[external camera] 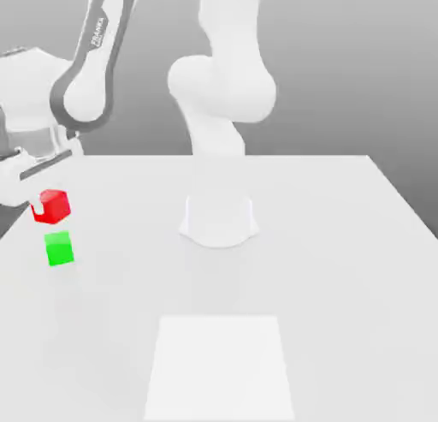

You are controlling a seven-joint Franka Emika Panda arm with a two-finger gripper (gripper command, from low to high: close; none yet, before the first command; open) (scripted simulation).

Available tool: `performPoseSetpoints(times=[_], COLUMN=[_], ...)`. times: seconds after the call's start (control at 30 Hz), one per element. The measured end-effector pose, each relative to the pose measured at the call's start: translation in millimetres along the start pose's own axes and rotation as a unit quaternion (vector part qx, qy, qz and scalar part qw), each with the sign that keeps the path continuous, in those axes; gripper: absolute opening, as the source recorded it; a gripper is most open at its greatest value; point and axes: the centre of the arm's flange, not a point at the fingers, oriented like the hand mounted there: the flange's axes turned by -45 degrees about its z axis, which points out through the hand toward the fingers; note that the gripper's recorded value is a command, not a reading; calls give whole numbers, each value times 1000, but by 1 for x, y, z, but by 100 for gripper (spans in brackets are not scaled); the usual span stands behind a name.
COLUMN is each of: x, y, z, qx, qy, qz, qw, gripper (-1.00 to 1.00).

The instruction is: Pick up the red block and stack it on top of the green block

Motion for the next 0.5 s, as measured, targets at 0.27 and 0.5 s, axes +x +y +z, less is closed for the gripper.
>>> performPoseSetpoints(times=[0.27,0.5], x=[1,5], y=[-3,5], z=[23,42], qx=[4,-1], qy=[-6,15], qz=[0,5], qw=[1000,1000], gripper=[-100,-100])
